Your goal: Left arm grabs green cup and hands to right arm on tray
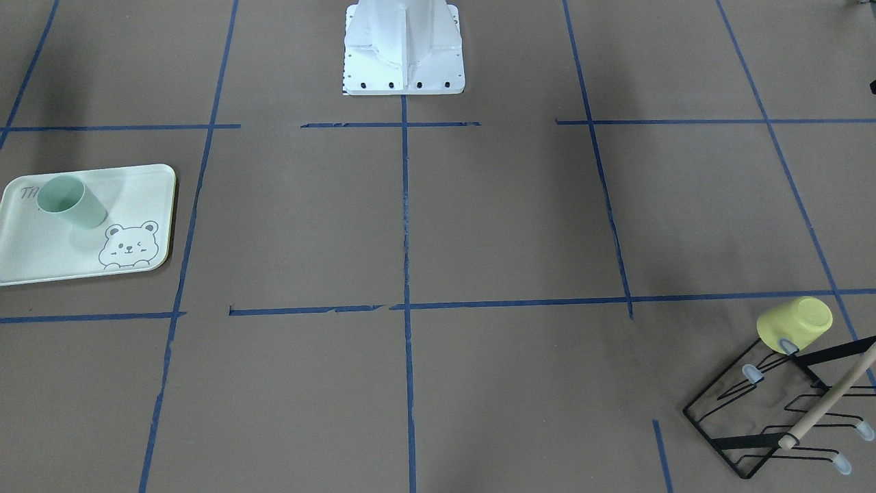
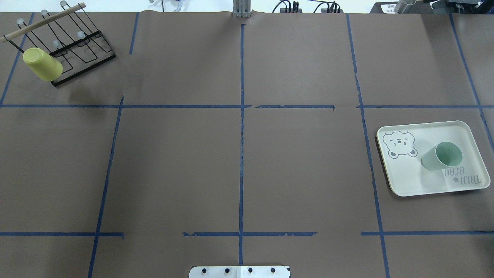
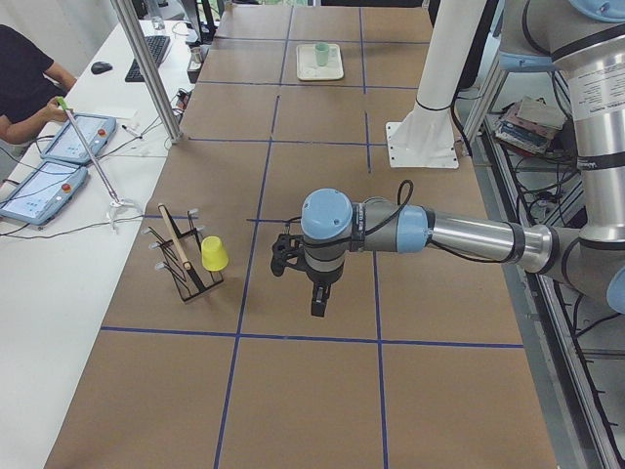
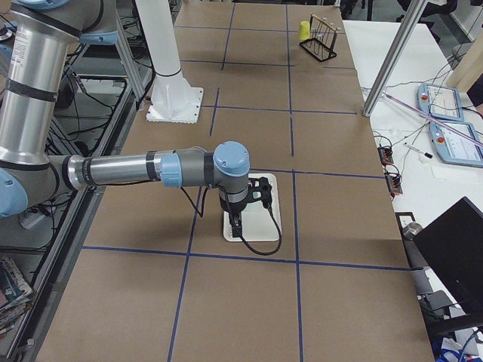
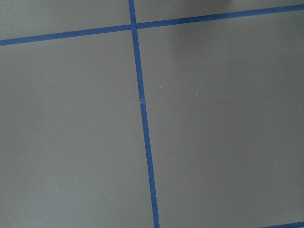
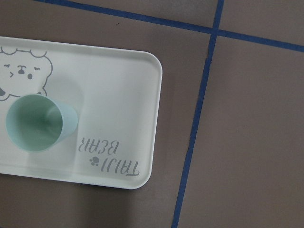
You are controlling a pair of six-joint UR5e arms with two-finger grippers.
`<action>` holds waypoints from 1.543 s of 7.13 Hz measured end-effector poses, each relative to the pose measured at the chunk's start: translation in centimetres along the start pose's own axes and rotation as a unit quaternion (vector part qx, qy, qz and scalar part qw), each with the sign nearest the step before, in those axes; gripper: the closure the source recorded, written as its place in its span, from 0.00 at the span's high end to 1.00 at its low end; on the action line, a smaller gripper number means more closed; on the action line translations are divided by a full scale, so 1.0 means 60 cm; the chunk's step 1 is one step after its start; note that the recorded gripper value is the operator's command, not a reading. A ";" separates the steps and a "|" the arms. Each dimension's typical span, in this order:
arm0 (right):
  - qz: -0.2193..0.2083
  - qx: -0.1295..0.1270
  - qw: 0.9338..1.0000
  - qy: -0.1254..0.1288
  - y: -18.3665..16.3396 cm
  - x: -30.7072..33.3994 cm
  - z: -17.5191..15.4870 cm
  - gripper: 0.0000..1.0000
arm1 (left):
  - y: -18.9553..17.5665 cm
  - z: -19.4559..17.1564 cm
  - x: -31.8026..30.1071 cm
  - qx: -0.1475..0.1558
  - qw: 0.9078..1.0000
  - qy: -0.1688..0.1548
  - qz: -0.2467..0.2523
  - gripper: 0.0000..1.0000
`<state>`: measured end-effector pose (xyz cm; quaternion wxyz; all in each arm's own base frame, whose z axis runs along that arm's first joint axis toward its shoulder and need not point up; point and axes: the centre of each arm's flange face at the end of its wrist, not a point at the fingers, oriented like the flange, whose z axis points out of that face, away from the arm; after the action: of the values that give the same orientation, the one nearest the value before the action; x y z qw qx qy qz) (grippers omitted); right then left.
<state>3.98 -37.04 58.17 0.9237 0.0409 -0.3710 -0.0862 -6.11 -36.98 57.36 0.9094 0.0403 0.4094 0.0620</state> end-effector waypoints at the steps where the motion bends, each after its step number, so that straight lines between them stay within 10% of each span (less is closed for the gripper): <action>1: 0.000 0.001 1.000 0.000 -0.004 -0.001 -0.001 1.00 | 0.001 0.001 0.000 0.002 1.000 0.002 0.002 1.00; 11: -0.005 0.011 1.000 -0.001 -0.008 -0.010 -0.011 1.00 | -0.003 -0.018 0.016 0.012 1.000 -0.002 0.010 1.00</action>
<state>3.94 -37.39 57.19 0.9225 0.0529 -0.3723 -0.0865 -6.30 -37.02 55.89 0.9091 0.0553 0.4075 0.0662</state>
